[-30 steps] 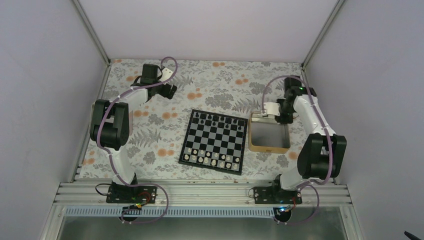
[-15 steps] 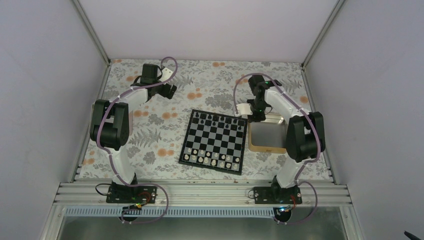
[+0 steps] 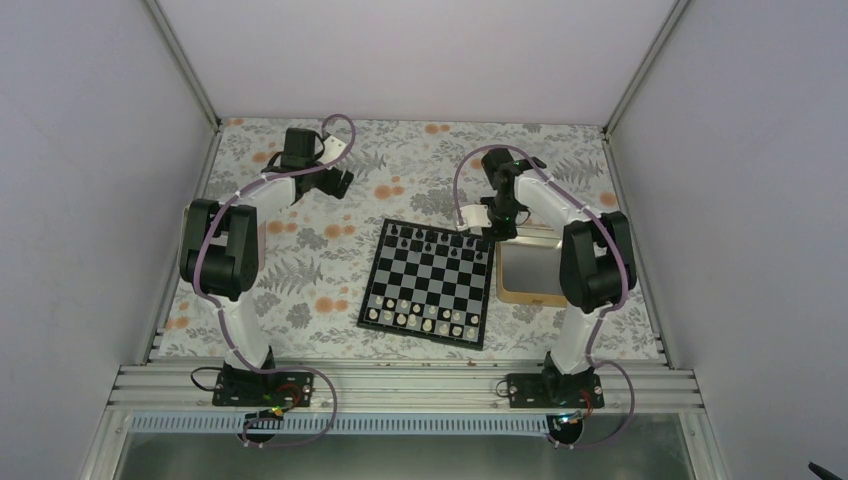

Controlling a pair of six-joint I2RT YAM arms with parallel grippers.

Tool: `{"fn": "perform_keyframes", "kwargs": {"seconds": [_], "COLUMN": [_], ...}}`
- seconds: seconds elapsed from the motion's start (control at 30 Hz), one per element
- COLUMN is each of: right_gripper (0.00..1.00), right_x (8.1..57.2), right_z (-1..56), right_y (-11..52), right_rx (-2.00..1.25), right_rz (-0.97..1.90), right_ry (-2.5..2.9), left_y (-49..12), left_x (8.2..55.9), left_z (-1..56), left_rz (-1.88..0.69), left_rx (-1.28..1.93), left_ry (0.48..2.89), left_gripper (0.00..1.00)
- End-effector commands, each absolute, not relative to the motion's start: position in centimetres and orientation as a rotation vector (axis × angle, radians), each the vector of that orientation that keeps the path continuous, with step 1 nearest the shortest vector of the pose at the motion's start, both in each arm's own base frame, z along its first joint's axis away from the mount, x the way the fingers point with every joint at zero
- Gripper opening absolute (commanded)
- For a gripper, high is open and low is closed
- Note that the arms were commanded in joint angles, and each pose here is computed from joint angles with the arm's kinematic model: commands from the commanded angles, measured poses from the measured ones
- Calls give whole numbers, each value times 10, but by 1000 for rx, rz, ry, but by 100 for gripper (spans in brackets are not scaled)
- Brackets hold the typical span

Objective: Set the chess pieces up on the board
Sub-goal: Place the chess piece on the chessboard.

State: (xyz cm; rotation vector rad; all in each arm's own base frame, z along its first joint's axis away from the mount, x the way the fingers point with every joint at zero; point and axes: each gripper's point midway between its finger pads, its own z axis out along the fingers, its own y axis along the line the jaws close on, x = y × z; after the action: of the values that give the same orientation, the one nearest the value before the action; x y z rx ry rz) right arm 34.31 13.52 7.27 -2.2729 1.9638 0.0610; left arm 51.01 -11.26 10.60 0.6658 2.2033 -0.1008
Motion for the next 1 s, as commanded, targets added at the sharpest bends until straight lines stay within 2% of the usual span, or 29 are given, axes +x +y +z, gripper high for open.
{"fn": "perform_keyframes", "kwargs": {"seconds": [0.0,0.7,0.97], "right_gripper": [9,12,21], "right_x": [347,352,350], "right_z": [74,56,55], "right_y": [146,150,150], "right_rx": [-2251,-2268,-2264], "right_rz": [92,127,139], "right_ry": [1949,1967,1984], "left_y": [-115,-113,-113], "left_x": [511,510,510], "left_z": [119,121,119], "left_rz": [-98,-94,-98], "left_rx": [670,667,668], "left_ry": [2161,2157,2160], "left_gripper": [100,100,100]}}
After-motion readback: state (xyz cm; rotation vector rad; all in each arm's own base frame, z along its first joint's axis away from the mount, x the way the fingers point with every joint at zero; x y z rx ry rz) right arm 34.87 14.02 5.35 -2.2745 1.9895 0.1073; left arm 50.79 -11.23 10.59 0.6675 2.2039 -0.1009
